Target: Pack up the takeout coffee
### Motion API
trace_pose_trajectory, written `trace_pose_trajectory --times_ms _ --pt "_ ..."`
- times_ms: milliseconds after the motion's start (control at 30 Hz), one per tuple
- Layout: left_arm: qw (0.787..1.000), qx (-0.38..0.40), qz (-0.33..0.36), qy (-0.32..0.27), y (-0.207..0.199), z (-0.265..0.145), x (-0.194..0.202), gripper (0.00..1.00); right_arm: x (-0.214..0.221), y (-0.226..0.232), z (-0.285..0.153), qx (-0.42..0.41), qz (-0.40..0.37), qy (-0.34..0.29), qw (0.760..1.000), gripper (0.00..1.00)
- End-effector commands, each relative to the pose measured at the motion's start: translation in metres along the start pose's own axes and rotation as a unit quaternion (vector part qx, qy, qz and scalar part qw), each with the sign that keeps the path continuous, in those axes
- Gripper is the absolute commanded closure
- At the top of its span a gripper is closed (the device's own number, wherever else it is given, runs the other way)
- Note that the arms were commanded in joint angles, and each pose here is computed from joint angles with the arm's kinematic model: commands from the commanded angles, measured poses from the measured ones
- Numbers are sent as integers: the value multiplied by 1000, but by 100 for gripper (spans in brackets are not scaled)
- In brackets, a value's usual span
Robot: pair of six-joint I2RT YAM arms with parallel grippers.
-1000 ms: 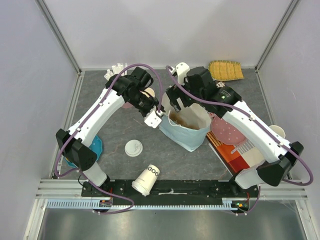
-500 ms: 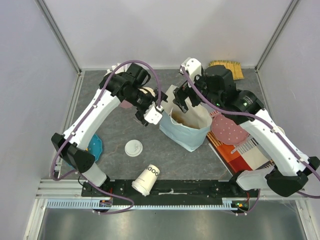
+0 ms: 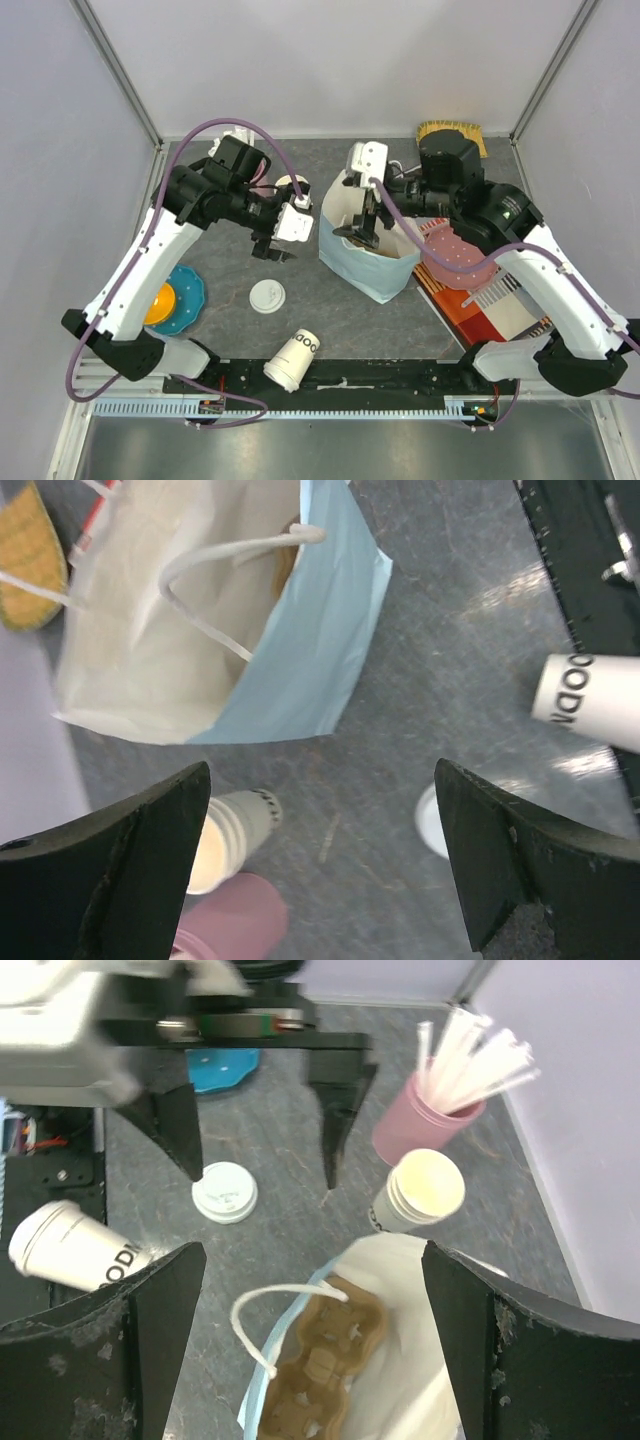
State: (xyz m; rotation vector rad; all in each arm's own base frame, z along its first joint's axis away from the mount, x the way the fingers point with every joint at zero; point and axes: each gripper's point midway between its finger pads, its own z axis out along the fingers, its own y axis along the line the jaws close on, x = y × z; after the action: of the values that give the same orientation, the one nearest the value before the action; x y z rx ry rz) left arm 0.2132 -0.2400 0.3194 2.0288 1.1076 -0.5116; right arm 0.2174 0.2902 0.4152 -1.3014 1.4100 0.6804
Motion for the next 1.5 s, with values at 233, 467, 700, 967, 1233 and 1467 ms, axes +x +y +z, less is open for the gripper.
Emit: trace_pose_trajectory --times_ms 233,467,700,967,1233,1467 --pt "963 -81 -257 12 -32 -18 9 0 28 105 53 -187 -165 68 966 2" --pt "923 -144 -356 20 -37 -34 49 0 95 162 74 -266 -223 159 924 2" --pt "886 -193 -421 -3 -56 -52 74 0 162 219 78 -348 -255 219 875 2" --pt "858 -236 -456 7 -62 -66 92 1 217 246 127 -353 -285 206 867 2" --pt "866 -228 -446 9 -61 -67 91 1 236 255 152 -347 -280 194 874 2" --pt "873 -214 -437 -2 -52 -65 89 1 262 263 159 -375 -283 222 855 2"
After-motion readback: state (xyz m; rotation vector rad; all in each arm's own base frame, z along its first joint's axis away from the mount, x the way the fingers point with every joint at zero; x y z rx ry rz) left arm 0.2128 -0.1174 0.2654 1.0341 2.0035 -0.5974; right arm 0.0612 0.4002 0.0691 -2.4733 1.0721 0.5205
